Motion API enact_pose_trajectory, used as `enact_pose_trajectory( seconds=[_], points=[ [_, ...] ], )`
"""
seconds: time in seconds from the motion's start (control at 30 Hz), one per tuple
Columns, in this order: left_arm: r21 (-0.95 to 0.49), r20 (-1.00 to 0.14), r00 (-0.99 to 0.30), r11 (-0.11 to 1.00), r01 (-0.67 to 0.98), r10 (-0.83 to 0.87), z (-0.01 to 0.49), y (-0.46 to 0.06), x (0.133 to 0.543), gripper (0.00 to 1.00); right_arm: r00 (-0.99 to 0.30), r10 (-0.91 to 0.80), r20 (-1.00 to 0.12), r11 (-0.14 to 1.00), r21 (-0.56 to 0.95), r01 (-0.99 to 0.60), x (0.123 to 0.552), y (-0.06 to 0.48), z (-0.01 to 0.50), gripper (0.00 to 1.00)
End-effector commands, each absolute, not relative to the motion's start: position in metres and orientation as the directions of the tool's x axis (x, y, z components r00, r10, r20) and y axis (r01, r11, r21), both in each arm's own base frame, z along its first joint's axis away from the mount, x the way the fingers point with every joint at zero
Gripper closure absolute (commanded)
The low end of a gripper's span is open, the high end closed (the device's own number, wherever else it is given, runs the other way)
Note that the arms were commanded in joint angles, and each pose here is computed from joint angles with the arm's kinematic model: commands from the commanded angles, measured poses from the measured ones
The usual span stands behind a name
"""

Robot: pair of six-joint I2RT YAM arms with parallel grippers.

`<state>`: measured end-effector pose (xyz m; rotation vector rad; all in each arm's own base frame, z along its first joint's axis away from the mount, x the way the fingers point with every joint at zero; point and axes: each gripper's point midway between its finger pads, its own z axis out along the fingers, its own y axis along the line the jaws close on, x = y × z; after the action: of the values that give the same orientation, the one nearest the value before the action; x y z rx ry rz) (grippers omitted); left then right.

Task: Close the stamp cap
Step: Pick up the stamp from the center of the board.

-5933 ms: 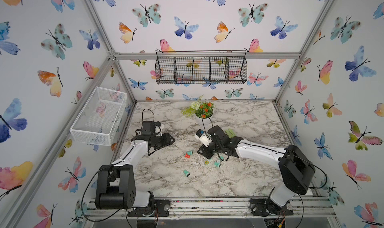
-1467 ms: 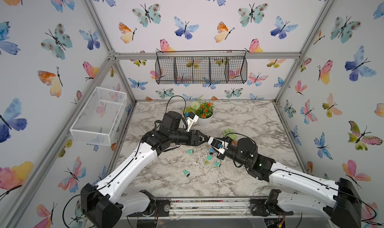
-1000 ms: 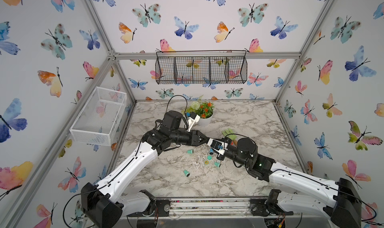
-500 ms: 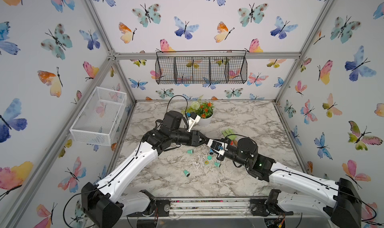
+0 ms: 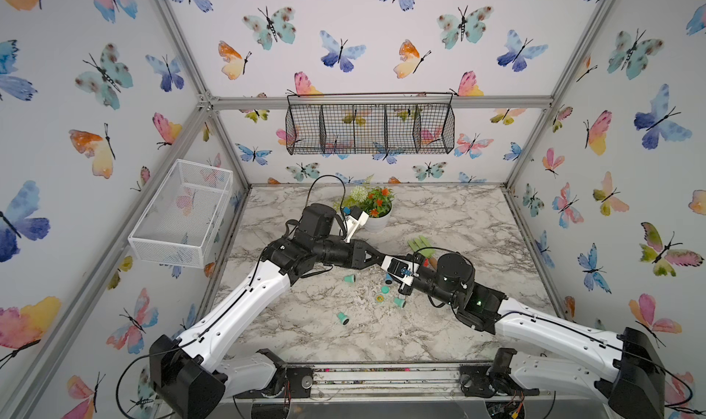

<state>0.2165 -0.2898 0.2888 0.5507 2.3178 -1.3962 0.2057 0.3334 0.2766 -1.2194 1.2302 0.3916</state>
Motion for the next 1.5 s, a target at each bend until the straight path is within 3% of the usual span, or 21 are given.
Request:
enact_pose_trajectory(
  seconds=[0.0,0.07,0.17,0.57,0.83,1.27,1.47],
  points=[
    [-0.750,-0.543,-0.823,0.346,0.564,0.166,0.312,-0.295,0.204,0.76,0.386,-0.299,-0.873,0.384,-0.480,-0.789,0.199,0.333,0.298,0.81],
    [-0.750,-0.568,-0.803,0.289,0.595,0.179,0.328,-0.297,0.196,0.77,0.399,-0.255,-0.881,0.387,-0.471,-0.792,0.194,0.332,0.309,0.73],
    [-0.738,-0.620,-0.762,0.190,0.647,0.185,0.357,-0.296,0.182,0.79,0.427,-0.163,-0.890,0.380,-0.456,-0.805,0.180,0.328,0.335,0.69],
    [-0.624,-0.781,-0.611,-0.152,0.766,0.130,0.458,-0.279,0.123,0.81,0.525,0.215,-0.823,0.326,-0.447,-0.833,0.126,0.310,0.430,0.67],
    [-0.606,-0.795,-0.592,-0.188,0.773,0.133,0.470,-0.276,0.115,0.82,0.551,0.330,-0.766,0.294,-0.472,-0.831,0.112,0.311,0.463,0.66],
    [-0.614,-0.789,-0.600,-0.180,0.768,0.131,0.469,-0.278,0.117,0.83,0.568,0.326,-0.756,0.276,-0.498,-0.822,0.114,0.322,0.466,0.72],
    [-0.614,-0.789,-0.600,-0.180,0.768,0.131,0.469,-0.278,0.117,0.83,0.571,0.328,-0.753,0.271,-0.504,-0.820,0.113,0.322,0.467,0.69]
  ],
)
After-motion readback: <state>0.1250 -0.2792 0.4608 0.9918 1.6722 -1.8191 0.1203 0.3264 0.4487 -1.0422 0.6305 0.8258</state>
